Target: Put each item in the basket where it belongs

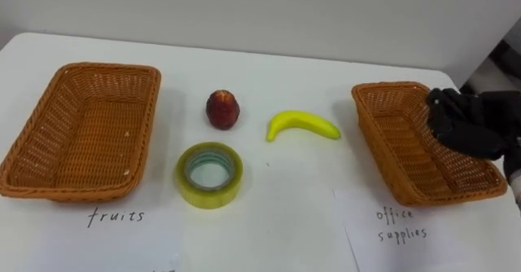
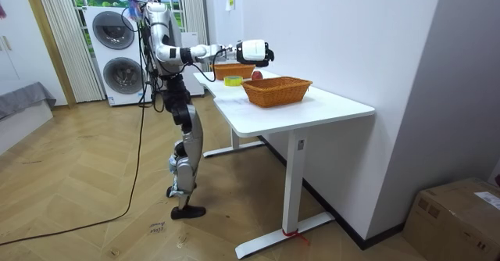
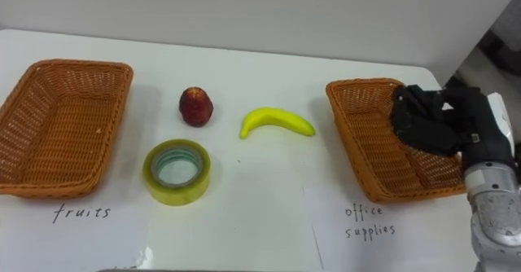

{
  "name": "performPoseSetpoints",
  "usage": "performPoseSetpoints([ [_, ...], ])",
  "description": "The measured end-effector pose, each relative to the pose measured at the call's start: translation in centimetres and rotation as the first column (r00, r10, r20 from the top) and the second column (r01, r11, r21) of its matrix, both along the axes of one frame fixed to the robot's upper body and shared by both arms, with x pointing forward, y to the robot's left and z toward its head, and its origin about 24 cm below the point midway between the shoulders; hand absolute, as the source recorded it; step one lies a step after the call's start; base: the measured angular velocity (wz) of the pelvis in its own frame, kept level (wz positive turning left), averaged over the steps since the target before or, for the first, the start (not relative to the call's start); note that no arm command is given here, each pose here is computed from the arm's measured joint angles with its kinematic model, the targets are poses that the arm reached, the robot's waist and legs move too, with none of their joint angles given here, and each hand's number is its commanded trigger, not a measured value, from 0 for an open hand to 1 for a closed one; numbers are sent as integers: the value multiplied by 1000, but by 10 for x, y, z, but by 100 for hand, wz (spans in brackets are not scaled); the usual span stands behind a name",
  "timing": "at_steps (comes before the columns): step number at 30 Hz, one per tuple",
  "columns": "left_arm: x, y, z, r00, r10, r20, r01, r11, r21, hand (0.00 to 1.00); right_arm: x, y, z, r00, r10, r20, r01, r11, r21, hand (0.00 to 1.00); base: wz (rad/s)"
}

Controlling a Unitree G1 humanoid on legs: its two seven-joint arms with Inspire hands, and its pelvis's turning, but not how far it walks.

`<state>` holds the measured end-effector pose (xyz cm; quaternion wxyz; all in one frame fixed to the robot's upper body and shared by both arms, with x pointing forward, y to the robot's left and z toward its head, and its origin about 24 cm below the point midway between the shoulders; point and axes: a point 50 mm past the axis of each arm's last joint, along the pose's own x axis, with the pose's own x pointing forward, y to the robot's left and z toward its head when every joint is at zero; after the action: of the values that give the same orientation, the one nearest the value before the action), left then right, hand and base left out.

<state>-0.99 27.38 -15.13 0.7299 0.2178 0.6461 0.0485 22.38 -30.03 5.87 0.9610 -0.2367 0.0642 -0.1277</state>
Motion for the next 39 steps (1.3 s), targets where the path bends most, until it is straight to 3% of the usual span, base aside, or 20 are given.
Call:
performPoseSetpoints([
  [1,0,0,0,1000,0,-2,0,1000,-7,0,0,1,0,1000,4,-8,-4,1000,-19,100,0],
  [3,-1,0,0,1000,0,-6,0,1000,-16,0,0,2,-1,1000,10,-14,-10,1000,-26,43,0],
  [4,-1,0,0,1000,0,-7,0,1000,-18,0,1,4,-2,1000,19,-19,-19,1000,-24,25,0],
  [5,-1,0,0,1000,0,-8,0,1000,-18,0,1,6,-3,999,25,-21,-25,999,-24,0,0],
  [18,-1,-1,0,1000,0,-14,-1,999,-33,0,1,13,-10,991,105,-88,-108,993,-38,0,0],
  [39,1,-1,-1,1000,4,-12,-4,999,-50,0,1,13,-10,989,115,-97,-119,992,-43,0,0],
])
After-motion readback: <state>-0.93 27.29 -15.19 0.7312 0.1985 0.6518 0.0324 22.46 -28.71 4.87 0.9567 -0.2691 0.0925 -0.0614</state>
